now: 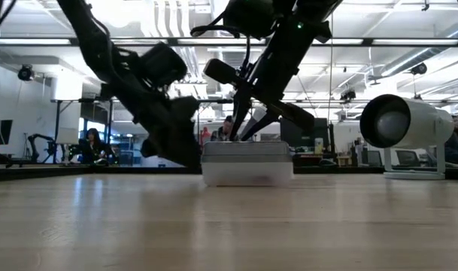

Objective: Pick & place school supplies into a supply box
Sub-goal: Close the supply box, then return to Home Position

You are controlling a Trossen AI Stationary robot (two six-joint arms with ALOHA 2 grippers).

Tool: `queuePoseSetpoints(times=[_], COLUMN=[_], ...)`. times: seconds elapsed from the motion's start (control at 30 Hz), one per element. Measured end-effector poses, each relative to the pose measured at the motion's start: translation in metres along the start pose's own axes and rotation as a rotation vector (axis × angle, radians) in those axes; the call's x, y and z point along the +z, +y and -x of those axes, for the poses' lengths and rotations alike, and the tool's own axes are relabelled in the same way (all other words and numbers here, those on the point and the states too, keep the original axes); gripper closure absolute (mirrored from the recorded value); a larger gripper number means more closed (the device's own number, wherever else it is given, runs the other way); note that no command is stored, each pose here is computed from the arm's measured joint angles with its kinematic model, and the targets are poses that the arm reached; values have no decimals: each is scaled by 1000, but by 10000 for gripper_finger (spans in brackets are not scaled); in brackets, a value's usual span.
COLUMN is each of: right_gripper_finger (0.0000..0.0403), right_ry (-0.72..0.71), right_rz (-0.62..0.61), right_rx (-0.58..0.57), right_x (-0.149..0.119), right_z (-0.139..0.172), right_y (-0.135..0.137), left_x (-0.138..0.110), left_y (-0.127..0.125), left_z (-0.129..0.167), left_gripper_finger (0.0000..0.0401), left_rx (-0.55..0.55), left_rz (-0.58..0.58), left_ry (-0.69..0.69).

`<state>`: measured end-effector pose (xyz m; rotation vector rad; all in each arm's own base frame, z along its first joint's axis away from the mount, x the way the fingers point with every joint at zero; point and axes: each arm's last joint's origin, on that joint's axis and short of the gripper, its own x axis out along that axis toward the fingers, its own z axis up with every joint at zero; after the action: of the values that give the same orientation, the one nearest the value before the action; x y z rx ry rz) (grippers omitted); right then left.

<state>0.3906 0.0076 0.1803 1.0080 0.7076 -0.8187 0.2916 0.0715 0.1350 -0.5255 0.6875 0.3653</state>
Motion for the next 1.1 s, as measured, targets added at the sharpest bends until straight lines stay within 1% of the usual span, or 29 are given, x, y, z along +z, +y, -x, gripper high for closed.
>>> queuePoseSetpoints(times=[0.1, 0.17, 0.23, 0.33, 0.4, 0.5, 0.6, 0.67, 0.73, 0.83, 0.9, 0.97, 1.0, 1.03, 1.1], right_gripper_finger=[344, 344, 344, 344, 344, 344, 344, 344, 344, 344, 344, 344, 344, 344, 344], right_ry=[4, 4, -7, -54, -95, -161, -220, -242, -261, -275, -295, -324, -344, -361, -362], right_rz=[-1, -1, -1, 8, 9, 37, 150, 232, 303, 397, 401, 386, 395, 415, 500], right_rx=[-4, -3, -3, -9, 17, 45, 64, 95, 118, 120, 151, 206, 241, 269, 312], right_x=[-1, -1, -1, -1, 4, 12, 20, 28, 36, 45, 53, 61, 64, 65, 61], right_z=[0, 0, 2, 8, 16, 30, 46, 64, 83, 110, 129, 153, 167, 181, 203], right_y=[0, 0, 0, 2, 8, 17, 26, 34, 41, 47, 51, 55, 58, 59, 59], left_x=[-3, -2, -6, -11, -12, -9, -5, 1, 7, 14, 15, 15, 13, 13, 11], left_y=[2, 0, 2, 5, 5, 3, -4, -8, -12, -16, -18, -20, -19, -19, -19], left_z=[-10, -10, -6, 8, 20, 43, 69, 90, 111, 145, 167, 190, 198, 206, 220], left_gripper_finger=[281, 281, 281, 281, 281, 281, 281, 281, 281, 281, 281, 281, 281, 281, 281], left_rx=[23, 0, 19, 44, 53, 26, -67, -135, -177, -244, -301, -380, -396, -413, -449], left_rz=[-3, -2, -2, 0, -1, 5, 1, -7, -11, 30, 45, 16, 18, 19, 12], left_ry=[38, 44, 76, 103, 82, 33, -29, -95, -184, -300, -363, -443, -472, -502, -558])
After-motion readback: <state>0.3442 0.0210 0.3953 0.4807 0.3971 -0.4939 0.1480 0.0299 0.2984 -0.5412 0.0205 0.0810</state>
